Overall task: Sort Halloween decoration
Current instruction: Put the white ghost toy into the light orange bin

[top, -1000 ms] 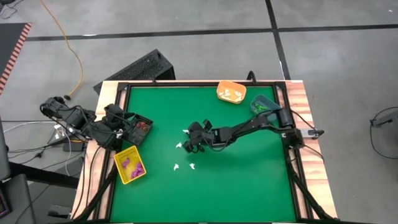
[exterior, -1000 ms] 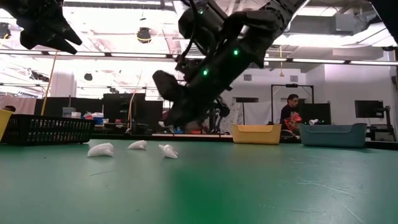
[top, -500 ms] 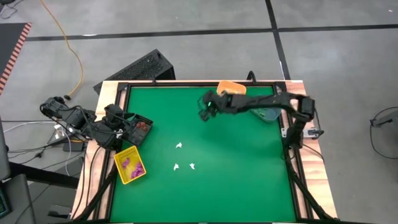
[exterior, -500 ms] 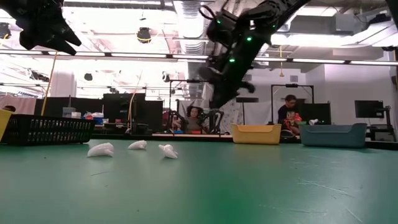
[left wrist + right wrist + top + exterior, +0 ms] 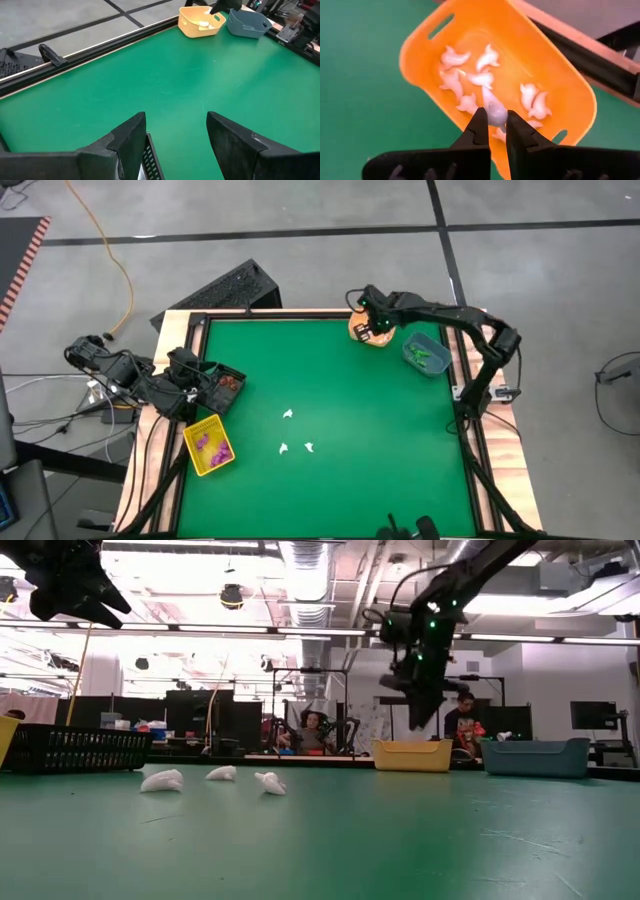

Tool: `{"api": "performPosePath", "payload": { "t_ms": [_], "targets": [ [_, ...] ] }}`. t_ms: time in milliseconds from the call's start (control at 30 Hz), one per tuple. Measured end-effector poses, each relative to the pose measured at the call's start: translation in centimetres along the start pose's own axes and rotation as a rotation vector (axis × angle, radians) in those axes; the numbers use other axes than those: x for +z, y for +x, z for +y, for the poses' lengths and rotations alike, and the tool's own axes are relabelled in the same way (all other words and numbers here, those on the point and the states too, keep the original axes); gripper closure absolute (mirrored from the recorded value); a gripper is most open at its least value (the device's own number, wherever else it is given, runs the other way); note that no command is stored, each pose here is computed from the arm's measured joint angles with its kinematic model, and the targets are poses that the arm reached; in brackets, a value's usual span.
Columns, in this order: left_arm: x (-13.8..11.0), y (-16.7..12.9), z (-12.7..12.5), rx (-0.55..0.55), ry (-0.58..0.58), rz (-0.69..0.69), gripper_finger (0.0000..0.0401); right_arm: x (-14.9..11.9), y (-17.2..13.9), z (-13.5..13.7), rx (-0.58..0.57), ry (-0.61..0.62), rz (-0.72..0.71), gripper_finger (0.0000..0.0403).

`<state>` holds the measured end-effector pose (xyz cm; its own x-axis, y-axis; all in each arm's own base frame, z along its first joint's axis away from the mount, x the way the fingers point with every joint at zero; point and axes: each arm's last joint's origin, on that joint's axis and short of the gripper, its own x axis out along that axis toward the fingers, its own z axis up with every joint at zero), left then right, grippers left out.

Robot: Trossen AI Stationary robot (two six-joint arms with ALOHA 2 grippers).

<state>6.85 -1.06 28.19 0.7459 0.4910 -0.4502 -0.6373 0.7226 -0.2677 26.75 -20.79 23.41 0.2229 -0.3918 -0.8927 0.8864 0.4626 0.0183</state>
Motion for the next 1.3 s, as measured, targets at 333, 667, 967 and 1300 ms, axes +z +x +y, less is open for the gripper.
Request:
{"api": "performPosePath", "payload": {
  "t_ms": [333, 667, 967, 1300],
  "targets": [
    [0.0, 0.0, 0.0, 0.0, -0.002, -0.001, 0.0202, 0.1, 2.0, -0.5, -0.031, 0.021, 0.041, 0.034],
    [0.0, 0.0, 0.0, 0.002, -0.002, -0.003, 0.0202, 0.3, 2.1, -0.9, -0.036, 0.034, 0.04, 0.0257],
    [0.0, 0.0, 0.0, -0.009, -0.001, 0.015, 0.0202, -0.2, -1.1, 3.9, 0.218, -0.214, -0.101, 0.0233],
    [-0.1, 0.0, 0.0, -0.011, 0.0, 0.018, 0.0202, -3.3, -11.6, 9.3, 0.595, -0.449, -0.424, 0.0245]
  ]
}}
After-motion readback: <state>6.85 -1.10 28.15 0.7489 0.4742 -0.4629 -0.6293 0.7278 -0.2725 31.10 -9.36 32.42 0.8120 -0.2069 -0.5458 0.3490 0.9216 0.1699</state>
